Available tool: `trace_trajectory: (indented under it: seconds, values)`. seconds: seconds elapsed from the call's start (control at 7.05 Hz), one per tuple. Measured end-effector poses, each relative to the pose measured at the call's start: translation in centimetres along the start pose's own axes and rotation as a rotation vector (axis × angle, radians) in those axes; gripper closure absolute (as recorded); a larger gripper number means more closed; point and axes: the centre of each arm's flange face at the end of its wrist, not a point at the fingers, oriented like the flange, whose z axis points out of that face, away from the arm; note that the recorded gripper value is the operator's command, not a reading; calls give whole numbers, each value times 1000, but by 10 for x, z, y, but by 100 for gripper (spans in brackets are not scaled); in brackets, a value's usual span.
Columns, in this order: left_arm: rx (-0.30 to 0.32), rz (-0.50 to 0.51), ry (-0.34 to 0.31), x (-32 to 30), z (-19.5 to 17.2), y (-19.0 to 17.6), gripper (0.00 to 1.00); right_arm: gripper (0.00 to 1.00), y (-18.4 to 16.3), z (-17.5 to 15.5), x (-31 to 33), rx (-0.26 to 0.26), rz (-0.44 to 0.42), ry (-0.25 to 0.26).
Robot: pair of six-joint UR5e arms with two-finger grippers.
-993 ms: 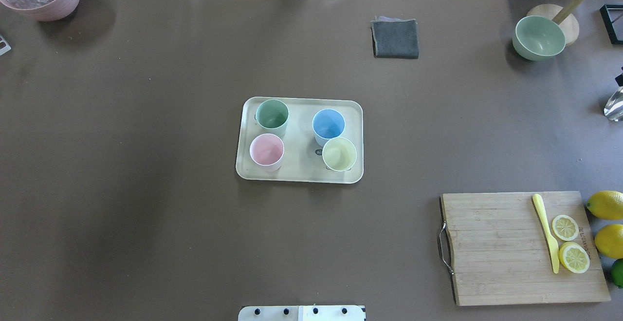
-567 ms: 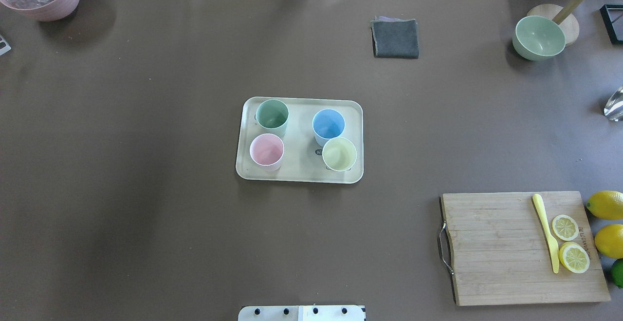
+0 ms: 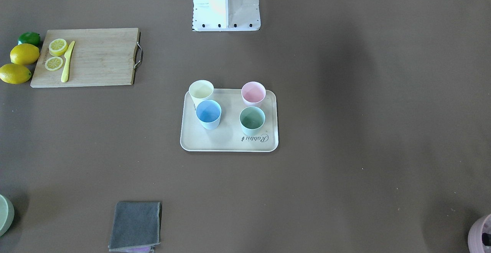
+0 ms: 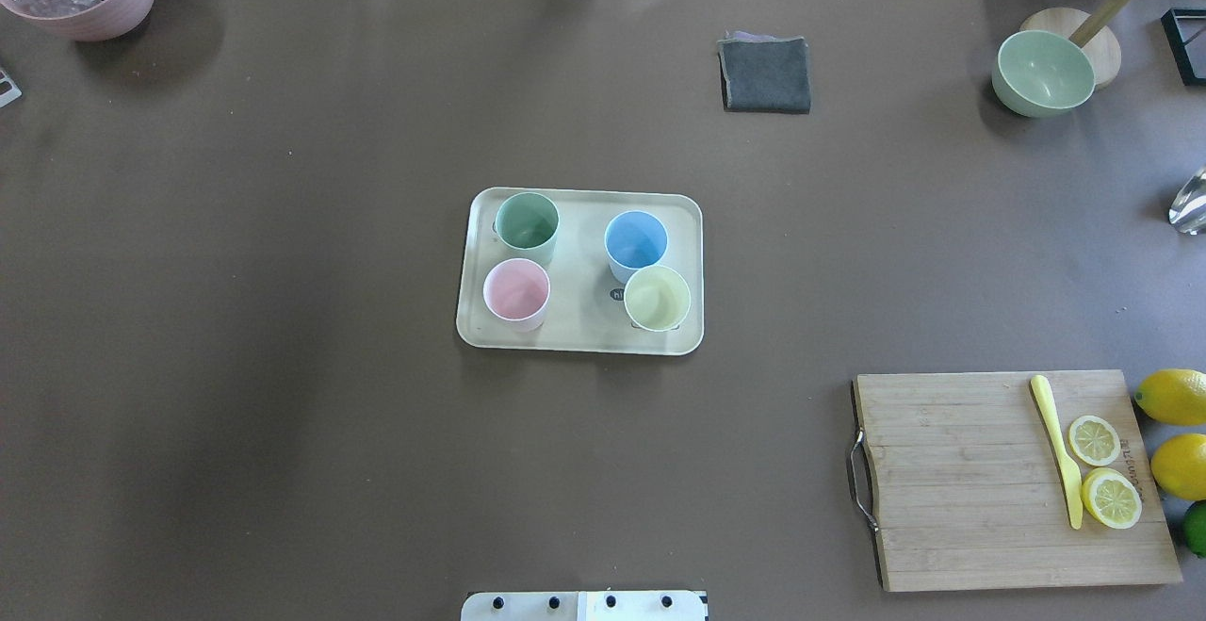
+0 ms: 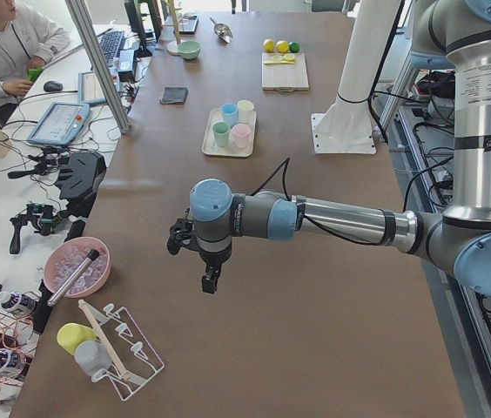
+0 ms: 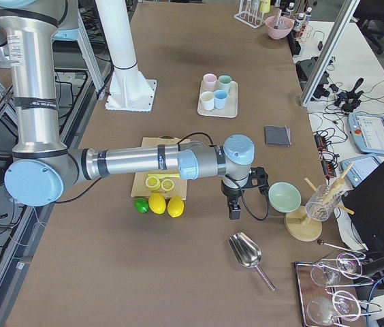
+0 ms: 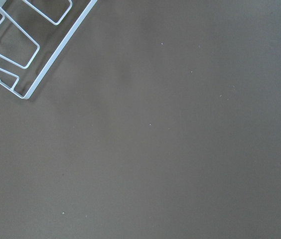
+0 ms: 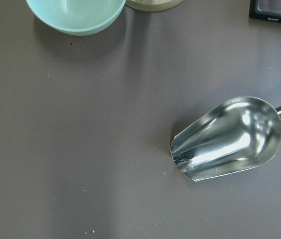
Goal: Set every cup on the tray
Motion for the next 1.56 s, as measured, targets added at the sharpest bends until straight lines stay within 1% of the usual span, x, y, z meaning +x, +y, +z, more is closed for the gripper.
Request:
trace_trajectory:
  seconds: [0.43, 1.56]
  values:
    - [-2, -3, -2, -2, 1, 1, 2, 0, 7, 2, 3, -6, 5, 3]
    - [-3, 2, -10, -2, 1, 0, 2, 0, 7, 2, 2, -4, 5, -1]
